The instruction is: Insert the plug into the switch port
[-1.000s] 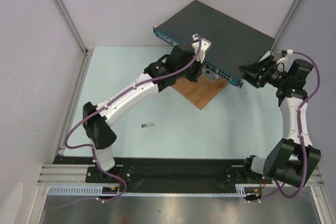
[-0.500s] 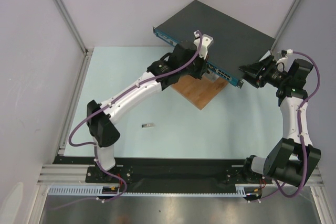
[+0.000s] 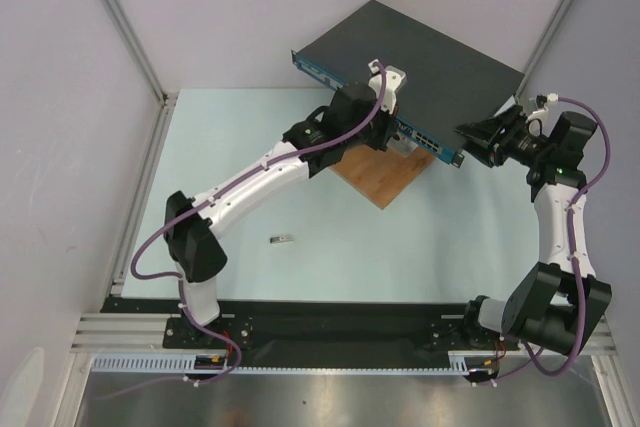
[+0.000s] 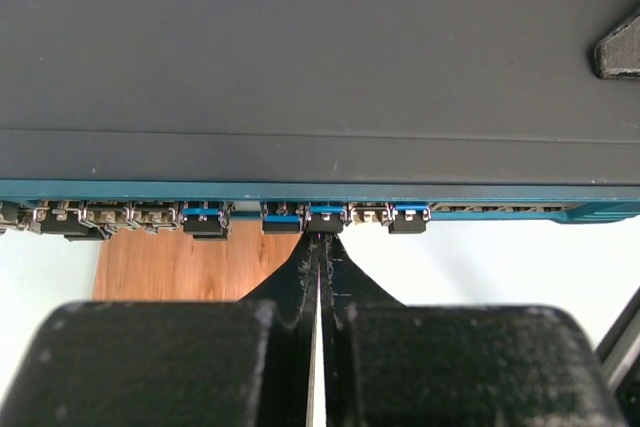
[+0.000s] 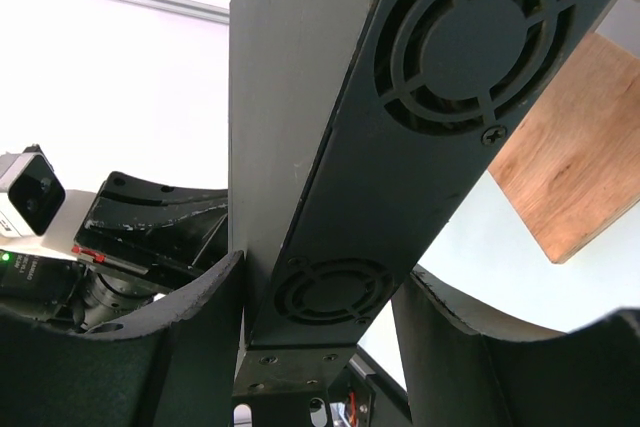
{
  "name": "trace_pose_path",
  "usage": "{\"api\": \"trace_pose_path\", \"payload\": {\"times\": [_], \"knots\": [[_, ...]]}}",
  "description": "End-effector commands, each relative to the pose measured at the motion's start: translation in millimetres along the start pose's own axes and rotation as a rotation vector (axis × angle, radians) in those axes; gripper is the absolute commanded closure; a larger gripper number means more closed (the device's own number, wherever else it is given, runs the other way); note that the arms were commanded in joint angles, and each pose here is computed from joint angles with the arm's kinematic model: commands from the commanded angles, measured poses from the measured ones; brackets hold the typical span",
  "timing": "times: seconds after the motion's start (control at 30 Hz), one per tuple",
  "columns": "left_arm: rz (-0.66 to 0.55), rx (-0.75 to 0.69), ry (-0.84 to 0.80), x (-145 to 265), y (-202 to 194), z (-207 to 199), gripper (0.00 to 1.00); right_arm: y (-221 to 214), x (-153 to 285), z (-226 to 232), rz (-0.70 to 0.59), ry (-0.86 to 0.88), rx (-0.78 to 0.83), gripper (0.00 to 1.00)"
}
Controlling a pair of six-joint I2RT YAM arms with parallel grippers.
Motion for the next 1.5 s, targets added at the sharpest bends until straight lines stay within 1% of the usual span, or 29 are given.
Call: {"api": "trace_pose_path", "payload": {"times": [0.0, 0.13, 0.17, 0.3, 0.37, 0.4, 0.43, 0.5, 0.53, 0.57, 0.6, 0.63, 0.67, 0.7, 0.73, 0.77, 0.8, 0.83, 0.87, 0.9, 0.93, 1.0, 1.07, 1.1, 1.2, 1.33, 1.37, 1.4, 1.47], "knots": [[-0.302, 0.032, 0.023, -3, 65, 3, 1.00, 1, -10, -15, -0.001, -0.029, 0.108, 1.00], [-0.347, 0.024, 0.017, -10, 68, 3, 1.00, -1, -11, -16, 0.003, -0.031, 0.101, 1.00], [-0.379, 0.022, 0.008, -11, 74, 1, 1.00, -1, -12, -16, 0.002, -0.032, 0.104, 1.00], [-0.407, 0.011, 0.000, -14, 76, 1, 0.99, -1, -12, -15, 0.002, -0.028, 0.106, 1.00], [-0.401, -0.009, -0.004, -13, 76, 0, 0.98, -1, -13, -15, 0.002, -0.028, 0.107, 1.00], [-0.376, -0.026, 0.003, -13, 71, 1, 0.96, -1, -12, -16, 0.002, -0.030, 0.106, 1.00], [-0.374, -0.046, 0.001, -2, 76, 0, 0.94, 0, -12, -16, 0.001, -0.029, 0.108, 1.00], [-0.310, -0.135, -0.007, 9, 64, 2, 0.91, 2, -10, -17, -0.002, -0.030, 0.107, 0.98], [-0.209, -0.188, 0.014, 14, 36, 12, 0.87, 3, -10, -17, -0.002, -0.029, 0.108, 0.89], [-0.205, -0.218, -0.014, 37, 38, 9, 0.85, 4, -9, -17, -0.004, -0.029, 0.112, 0.82], [-0.174, -0.246, -0.021, 50, 29, 11, 0.82, 6, -8, -18, -0.011, -0.031, 0.115, 0.76], [-0.074, -0.306, -0.012, 54, -8, 24, 0.78, 8, -7, -17, -0.013, -0.028, 0.120, 0.66], [-0.093, -0.333, -0.034, 83, -3, 21, 0.75, 10, -7, -13, -0.016, -0.021, 0.135, 0.60], [-0.064, -0.355, -0.052, 92, -14, 25, 0.65, 14, -5, -12, -0.024, -0.022, 0.142, 0.50], [0.034, -0.411, -0.058, 99, -48, 37, 0.64, 16, -3, -11, -0.029, -0.020, 0.148, 0.45], [0.029, -0.442, -0.073, 119, -48, 38, 0.62, 19, -2, -8, -0.036, -0.019, 0.157, 0.40], [0.077, -0.473, -0.146, 128, -64, 36, 0.59, 20, 0, -7, -0.042, -0.018, 0.163, 0.31], [0.201, -0.535, -0.178, 138, -98, 46, 0.57, 22, 2, -7, -0.049, -0.020, 0.166, 0.28], [0.244, -0.558, -0.211, 146, -112, 48, 0.55, 24, 4, -5, -0.054, -0.021, 0.169, 0.25], [0.278, -0.576, -0.243, 158, -122, 52, 0.52, 24, 5, -5, -0.056, -0.023, 0.168, 0.15], [0.344, -0.615, -0.240, 161, -143, 64, 0.50, 26, 9, -4, -0.063, -0.025, 0.188, 0.11], [0.433, -0.650, -0.209, 174, -165, 86, 0.47, 25, 15, 0, -0.059, -0.033, 0.196, 0.02], [0.511, -0.634, -0.159, 181, -189, 111, 0.46, 25, 25, -3, -0.061, -0.062, 0.209, 0.00], [0.563, -0.665, -0.146, 185, -205, 123, 0.45, 28, 29, -1, -0.069, -0.072, 0.228, 0.00], [0.644, -0.703, -0.108, 188, -231, 150, 0.46, 30, 45, 1, -0.086, -0.107, 0.286, 0.00], [0.683, -0.727, -0.085, 179, -247, 168, 0.46, 32, 62, 9, -0.091, -0.142, 0.377, 0.00], [0.688, -0.730, -0.085, 176, -250, 170, 0.46, 33, 65, 11, -0.088, -0.149, 0.437, 0.00], [0.695, -0.746, -0.088, 173, -254, 172, 0.46, 33, 66, 13, -0.086, -0.158, 0.457, 0.00], [0.728, -0.746, -0.086, 167, -266, 179, 0.49, 32, 70, 21, -0.076, -0.171, 0.502, 0.00]]}}
Point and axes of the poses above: each gripper's point midway between its finger pads, its own x axis back along the fingers, its own z axis along the line the jaws close on, y = z × x, the point moved 2 cm from there along x, back along the fingers, and after that the axes turned 8 degrees about x, right-handed, at the moved point
